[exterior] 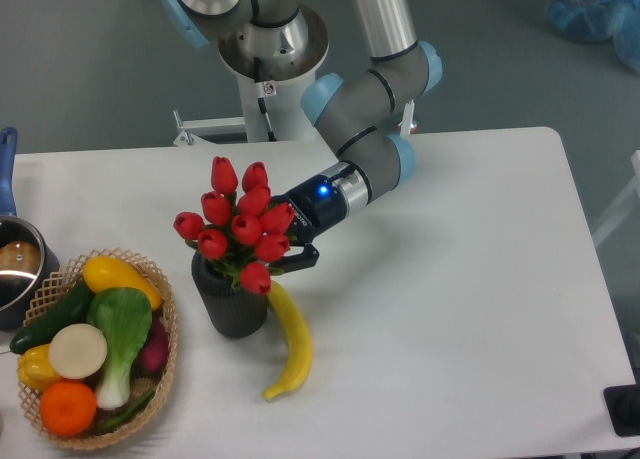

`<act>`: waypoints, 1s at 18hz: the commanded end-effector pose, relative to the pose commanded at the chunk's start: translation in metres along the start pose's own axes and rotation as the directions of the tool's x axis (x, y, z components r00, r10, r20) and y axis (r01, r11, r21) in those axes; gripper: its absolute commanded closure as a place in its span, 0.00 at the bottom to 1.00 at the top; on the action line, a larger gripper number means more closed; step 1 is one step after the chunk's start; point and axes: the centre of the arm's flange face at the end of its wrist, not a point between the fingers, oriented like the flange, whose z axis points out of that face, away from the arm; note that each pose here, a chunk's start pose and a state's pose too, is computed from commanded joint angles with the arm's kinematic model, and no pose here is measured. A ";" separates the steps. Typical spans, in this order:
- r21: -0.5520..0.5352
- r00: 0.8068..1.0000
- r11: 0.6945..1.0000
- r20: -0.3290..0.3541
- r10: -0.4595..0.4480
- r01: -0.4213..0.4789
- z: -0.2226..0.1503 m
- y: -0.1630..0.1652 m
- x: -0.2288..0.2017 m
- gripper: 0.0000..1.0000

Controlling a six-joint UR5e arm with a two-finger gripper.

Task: Insert the flowers into the vase
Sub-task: 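Push the tulip bunch further down into the vase, then open the gripper to release the tulips and pull back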

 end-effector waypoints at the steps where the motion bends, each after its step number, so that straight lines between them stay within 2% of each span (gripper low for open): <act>1: 0.000 1.000 1.000 0.004 -0.001 0.001 -0.002 -0.001 -0.001 0.25; 7: -0.001 1.000 1.000 0.006 0.005 -0.005 -0.003 -0.002 -0.002 0.22; 12: 0.000 1.000 1.000 0.004 0.014 -0.014 -0.003 -0.006 -0.003 0.00; 18: -0.019 0.999 0.999 -0.003 0.044 -0.044 -0.002 -0.016 -0.014 0.00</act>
